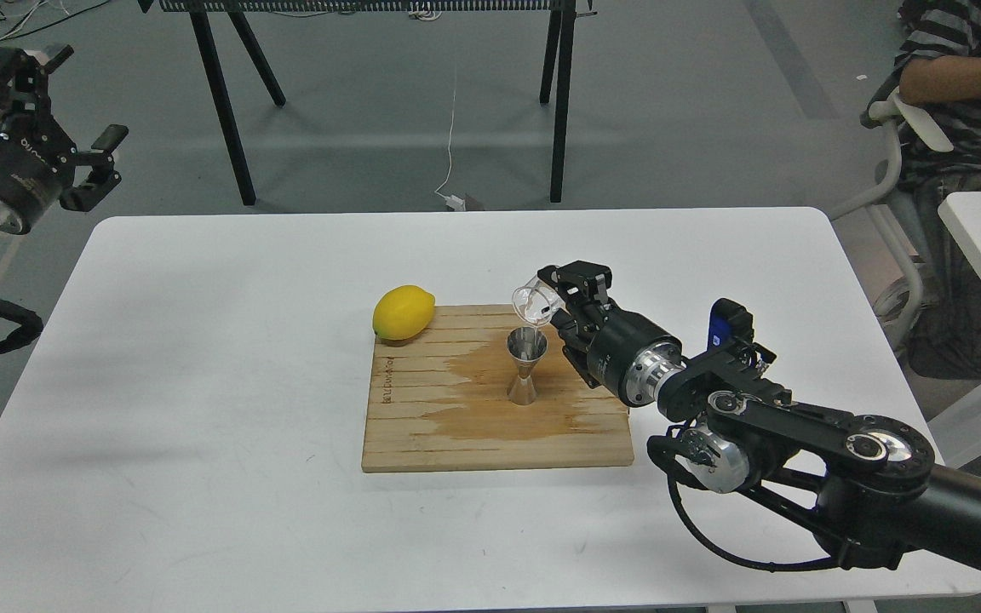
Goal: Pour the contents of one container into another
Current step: 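Tilt the glass cup over the jigger with the right gripper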
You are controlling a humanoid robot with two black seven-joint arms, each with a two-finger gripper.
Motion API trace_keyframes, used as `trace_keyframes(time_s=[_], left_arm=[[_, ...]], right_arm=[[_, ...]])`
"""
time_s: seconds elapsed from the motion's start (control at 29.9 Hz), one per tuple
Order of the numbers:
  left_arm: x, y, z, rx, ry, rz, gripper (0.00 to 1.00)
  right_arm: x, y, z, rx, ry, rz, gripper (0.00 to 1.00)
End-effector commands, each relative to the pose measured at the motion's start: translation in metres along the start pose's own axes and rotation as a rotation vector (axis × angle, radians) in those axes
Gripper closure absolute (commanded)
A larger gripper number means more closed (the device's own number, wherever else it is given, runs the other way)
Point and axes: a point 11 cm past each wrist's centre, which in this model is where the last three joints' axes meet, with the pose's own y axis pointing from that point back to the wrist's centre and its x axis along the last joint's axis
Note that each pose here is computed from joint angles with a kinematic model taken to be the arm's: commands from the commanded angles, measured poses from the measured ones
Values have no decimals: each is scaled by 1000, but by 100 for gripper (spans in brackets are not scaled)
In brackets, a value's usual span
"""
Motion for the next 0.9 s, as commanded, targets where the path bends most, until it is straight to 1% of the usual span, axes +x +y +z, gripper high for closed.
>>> trace_keyframes(time_s=[0.0, 0.13, 0.87], left_arm=[[0, 0, 0, 0, -1, 0, 1], [0, 0, 0, 0, -1, 0, 1], [1, 0, 0, 0, -2, 1, 1]], right_arm=[[2, -1, 0, 4, 19, 5, 86], [0, -3, 5, -6, 77, -7, 86], [0, -5, 2, 7, 146, -15, 86]])
